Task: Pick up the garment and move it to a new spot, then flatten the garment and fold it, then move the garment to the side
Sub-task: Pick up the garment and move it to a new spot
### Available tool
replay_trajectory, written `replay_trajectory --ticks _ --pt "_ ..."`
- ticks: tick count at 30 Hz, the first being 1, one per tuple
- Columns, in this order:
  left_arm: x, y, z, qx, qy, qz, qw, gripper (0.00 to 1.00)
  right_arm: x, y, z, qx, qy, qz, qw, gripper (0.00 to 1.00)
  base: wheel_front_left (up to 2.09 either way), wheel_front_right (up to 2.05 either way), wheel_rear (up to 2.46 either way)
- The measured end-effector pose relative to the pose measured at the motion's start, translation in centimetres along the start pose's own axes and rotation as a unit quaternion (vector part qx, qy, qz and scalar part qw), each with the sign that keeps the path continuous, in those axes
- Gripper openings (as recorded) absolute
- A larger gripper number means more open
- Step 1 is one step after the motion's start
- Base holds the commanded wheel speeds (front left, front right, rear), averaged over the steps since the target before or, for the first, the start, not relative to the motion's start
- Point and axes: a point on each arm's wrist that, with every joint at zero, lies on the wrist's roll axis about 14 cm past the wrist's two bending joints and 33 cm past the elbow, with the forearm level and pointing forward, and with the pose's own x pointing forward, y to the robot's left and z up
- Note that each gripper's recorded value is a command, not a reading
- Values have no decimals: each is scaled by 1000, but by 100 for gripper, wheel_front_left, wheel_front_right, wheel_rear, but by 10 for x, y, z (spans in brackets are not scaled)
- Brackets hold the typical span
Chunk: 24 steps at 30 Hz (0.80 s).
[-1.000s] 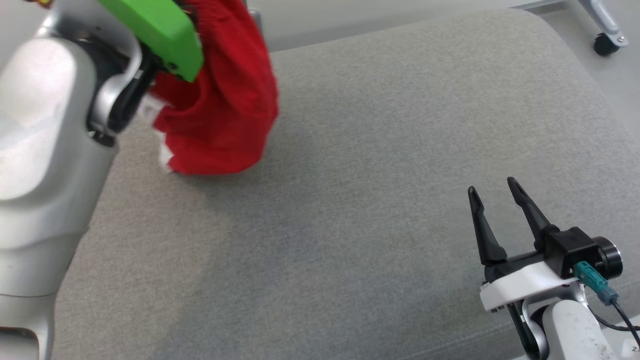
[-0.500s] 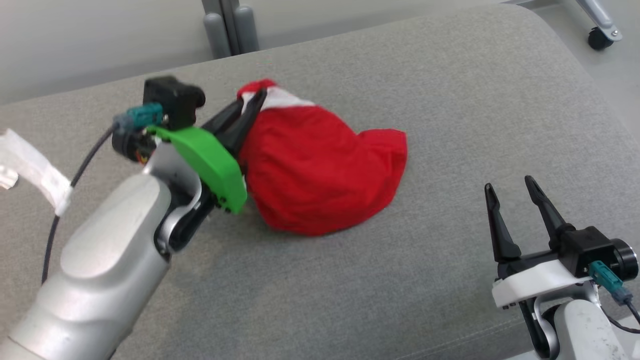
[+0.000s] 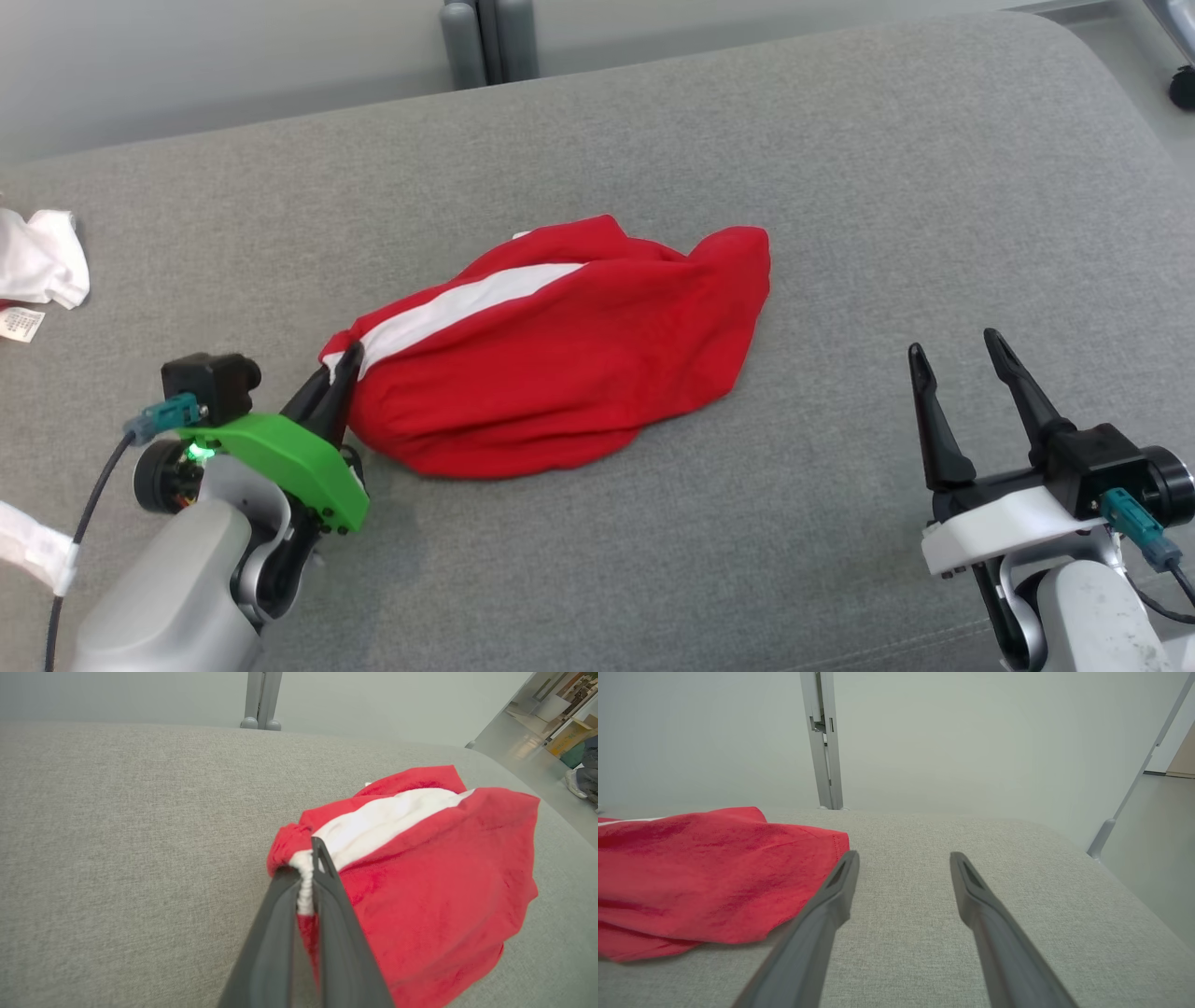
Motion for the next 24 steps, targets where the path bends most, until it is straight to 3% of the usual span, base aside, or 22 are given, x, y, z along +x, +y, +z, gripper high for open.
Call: replay_trajectory --ticks 6,8,10,18,24 --pt "-14 12 -20 -34 -4 35 999 2 3 8 -1 0 1 12 1000 100 0 0 0" --pt "-16 12 -22 -43 -11 42 998 47 3 11 -1 0 0 16 1000 100 0 0 0" --pt "-21 11 -27 -52 -15 48 997 100 2 14 0 -1 -1 21 1000 100 0 0 0" --pt "-41 8 -23 -57 -50 69 995 100 -5 20 7 -1 -9 29 1000 100 0 0 0" --pt "-63 -4 -7 -20 -101 78 992 100 -14 22 13 -2 -17 34 999 100 0 0 0"
